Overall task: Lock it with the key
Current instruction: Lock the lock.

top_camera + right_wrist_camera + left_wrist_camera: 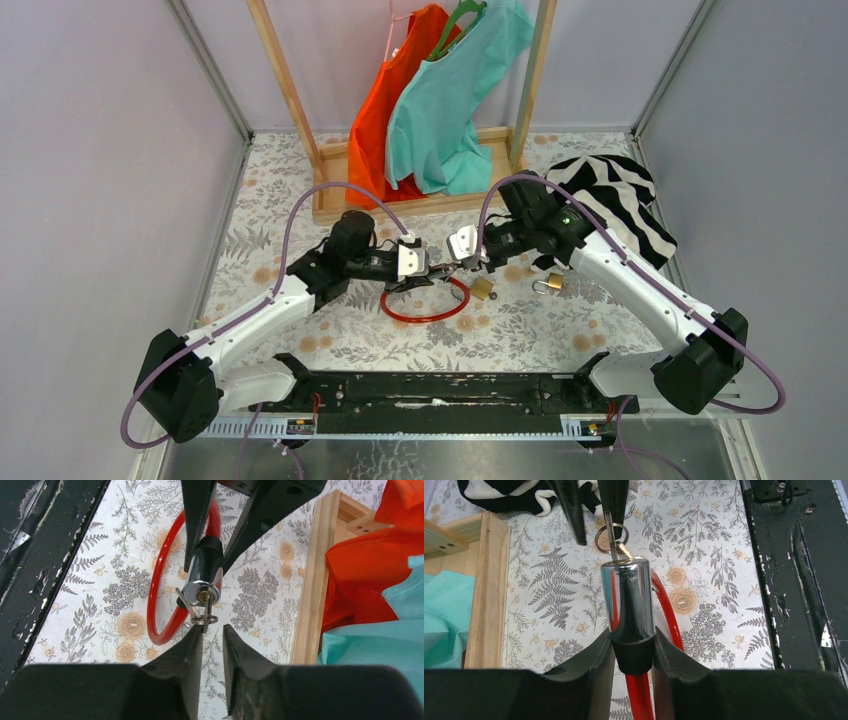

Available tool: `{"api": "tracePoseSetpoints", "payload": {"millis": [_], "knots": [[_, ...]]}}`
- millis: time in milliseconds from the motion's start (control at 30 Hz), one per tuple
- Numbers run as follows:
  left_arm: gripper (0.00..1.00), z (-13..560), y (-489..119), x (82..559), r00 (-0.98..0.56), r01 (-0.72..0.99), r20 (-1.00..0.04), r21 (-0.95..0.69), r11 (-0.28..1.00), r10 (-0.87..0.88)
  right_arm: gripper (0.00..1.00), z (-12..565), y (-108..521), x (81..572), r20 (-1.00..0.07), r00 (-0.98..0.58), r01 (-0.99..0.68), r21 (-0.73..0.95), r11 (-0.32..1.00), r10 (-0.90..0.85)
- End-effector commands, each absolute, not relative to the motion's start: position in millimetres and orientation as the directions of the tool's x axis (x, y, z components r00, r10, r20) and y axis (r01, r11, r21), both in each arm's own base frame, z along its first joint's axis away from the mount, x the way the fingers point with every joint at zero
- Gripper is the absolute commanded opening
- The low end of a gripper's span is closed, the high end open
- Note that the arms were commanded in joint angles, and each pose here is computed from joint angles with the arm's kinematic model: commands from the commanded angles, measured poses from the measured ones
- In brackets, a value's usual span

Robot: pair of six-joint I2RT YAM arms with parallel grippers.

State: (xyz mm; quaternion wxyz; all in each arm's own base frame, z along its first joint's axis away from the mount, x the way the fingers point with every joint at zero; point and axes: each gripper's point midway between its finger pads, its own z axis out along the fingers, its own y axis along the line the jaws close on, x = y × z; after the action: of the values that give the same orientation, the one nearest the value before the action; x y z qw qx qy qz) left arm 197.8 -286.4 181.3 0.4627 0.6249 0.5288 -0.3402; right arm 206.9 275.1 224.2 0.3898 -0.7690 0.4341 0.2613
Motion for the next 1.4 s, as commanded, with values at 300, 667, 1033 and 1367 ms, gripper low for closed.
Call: {"api": "tracePoseSetpoints", "payload": {"millis": [300, 667, 1033, 1367], "knots": [[0.0, 171, -281, 183, 0.169, 0.986, -0.915, 0.162, -0.049, 0.367, 0.54, 259, 262, 190, -0.79, 0.375, -0.927, -0.302, -0.223, -0.485], [0.0, 173, -281, 184, 0.172, 0.985, -0.915, 0.167, -0.046, 0.364, 0.52, 284, 282, 187, -0.908, -0.001, -1.0, 0.006, -0.01, -0.418], [0.0, 172, -281, 186, 0.172, 0.985, -0.913, 0.169, -0.042, 0.369, 0.47, 252, 290, 188, -0.858, -0.119, -0.993, 0.111, 0.046, -0.5], [0.0, 171, -281, 185, 0.172, 0.985, -0.912, 0.169, -0.041, 0.371, 0.19, 241, 288, 187, -0.848, -0.061, -0.998, 0.053, 0.03, -0.527]]}}
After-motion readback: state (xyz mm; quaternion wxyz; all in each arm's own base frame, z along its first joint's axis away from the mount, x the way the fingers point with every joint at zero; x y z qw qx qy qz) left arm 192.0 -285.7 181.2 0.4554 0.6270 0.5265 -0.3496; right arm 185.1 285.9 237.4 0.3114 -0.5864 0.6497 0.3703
